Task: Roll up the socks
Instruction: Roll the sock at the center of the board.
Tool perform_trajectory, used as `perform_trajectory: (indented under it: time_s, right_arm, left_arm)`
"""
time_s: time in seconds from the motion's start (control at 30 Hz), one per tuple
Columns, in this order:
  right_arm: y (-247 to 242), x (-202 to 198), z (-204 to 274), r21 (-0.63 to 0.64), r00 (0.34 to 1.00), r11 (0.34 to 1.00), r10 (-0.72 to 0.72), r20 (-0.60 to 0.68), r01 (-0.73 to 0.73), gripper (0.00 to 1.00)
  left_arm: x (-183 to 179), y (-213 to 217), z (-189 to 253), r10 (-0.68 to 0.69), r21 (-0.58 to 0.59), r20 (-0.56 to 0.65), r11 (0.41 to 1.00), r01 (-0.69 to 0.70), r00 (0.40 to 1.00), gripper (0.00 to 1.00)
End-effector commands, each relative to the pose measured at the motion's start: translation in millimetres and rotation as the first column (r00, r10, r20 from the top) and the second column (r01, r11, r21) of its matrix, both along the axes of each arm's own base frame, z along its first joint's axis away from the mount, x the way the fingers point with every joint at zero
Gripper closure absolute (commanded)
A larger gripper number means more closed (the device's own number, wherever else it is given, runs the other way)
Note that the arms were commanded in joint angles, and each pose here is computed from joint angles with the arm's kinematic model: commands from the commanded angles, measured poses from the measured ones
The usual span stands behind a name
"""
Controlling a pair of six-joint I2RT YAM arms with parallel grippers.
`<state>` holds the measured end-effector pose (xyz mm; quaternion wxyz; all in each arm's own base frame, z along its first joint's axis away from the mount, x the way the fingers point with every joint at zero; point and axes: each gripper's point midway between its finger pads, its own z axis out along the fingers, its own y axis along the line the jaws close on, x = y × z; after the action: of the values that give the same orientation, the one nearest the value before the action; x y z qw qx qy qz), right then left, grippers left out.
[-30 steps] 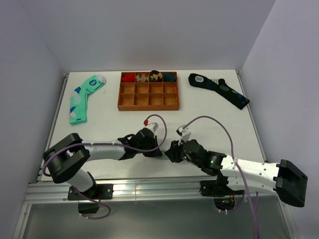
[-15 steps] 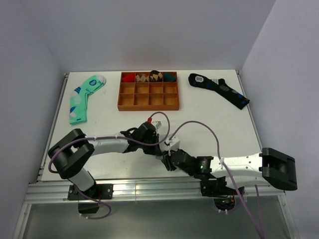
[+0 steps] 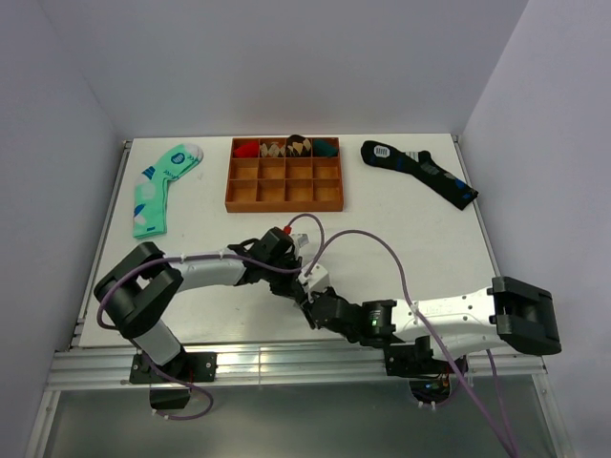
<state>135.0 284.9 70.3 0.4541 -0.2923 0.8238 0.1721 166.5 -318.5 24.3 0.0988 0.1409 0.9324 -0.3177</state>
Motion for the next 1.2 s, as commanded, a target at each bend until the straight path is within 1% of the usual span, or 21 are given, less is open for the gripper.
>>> perform_trajectory:
  time_s: [0.0, 0.1, 0.3, 0.43, 0.57, 0.63, 0.87, 1.17]
  right_arm:
    - [9.7, 2.2, 11.2, -0.038, 0.998, 0.998, 0.045, 0.037, -0.044, 0.5]
    - [14.3, 1.2, 3.8, -0.089, 0.997, 0.994, 0.067, 0.024, -0.064, 0.5]
    - [26.0, -4.2, -4.1, -0.125, 0.992, 0.984, 0.125, 0.001, -0.124, 0.5]
    - [27.6, -6.4, -6.9, -0.142, 0.988, 0.978, 0.154, -0.006, -0.153, 0.5]
    - [33.5, -4.0, -5.5, -0.161, 0.986, 0.973, 0.169, 0.01, -0.165, 0.5]
    - [30.5, -3.8, -11.0, -0.21, 0.983, 0.962, 0.182, 0.009, -0.176, 0.5]
    - [31.0, -0.1, -10.4, -0.266, 0.978, 0.944, 0.208, 0.026, -0.194, 0.5]
    - [34.6, -1.1, -17.8, -0.307, 0.968, 0.923, 0.248, 0.019, -0.231, 0.5]
  left_arm:
    - [-37.3, 56.7, -42.4, -0.041, 0.219, -0.162, 0.973, 0.077, 0.986, 1.0]
    - [-34.5, 61.6, -40.0, -0.04, 0.22, -0.174, 0.972, 0.078, 0.984, 1.0]
    - [-24.9, 68.3, -37.0, -0.012, 0.226, -0.179, 0.973, 0.053, 0.984, 1.0]
    - [-26.3, 70.3, -40.0, -0.02, 0.235, -0.201, 0.969, 0.068, 0.979, 1.0]
    - [-26.0, 70.6, -42.3, -0.025, 0.23, -0.223, 0.97, 0.077, 0.975, 1.0]
    - [-24.7, 71.9, -42.9, -0.022, 0.232, -0.229, 0.97, 0.077, 0.973, 1.0]
    - [-14.3, 77.2, -39.5, -0.017, 0.247, -0.247, 0.966, 0.08, 0.969, 1.0]
    - [-14.7, 81.1, -39.4, -0.032, 0.255, -0.269, 0.961, 0.104, 0.963, 0.99]
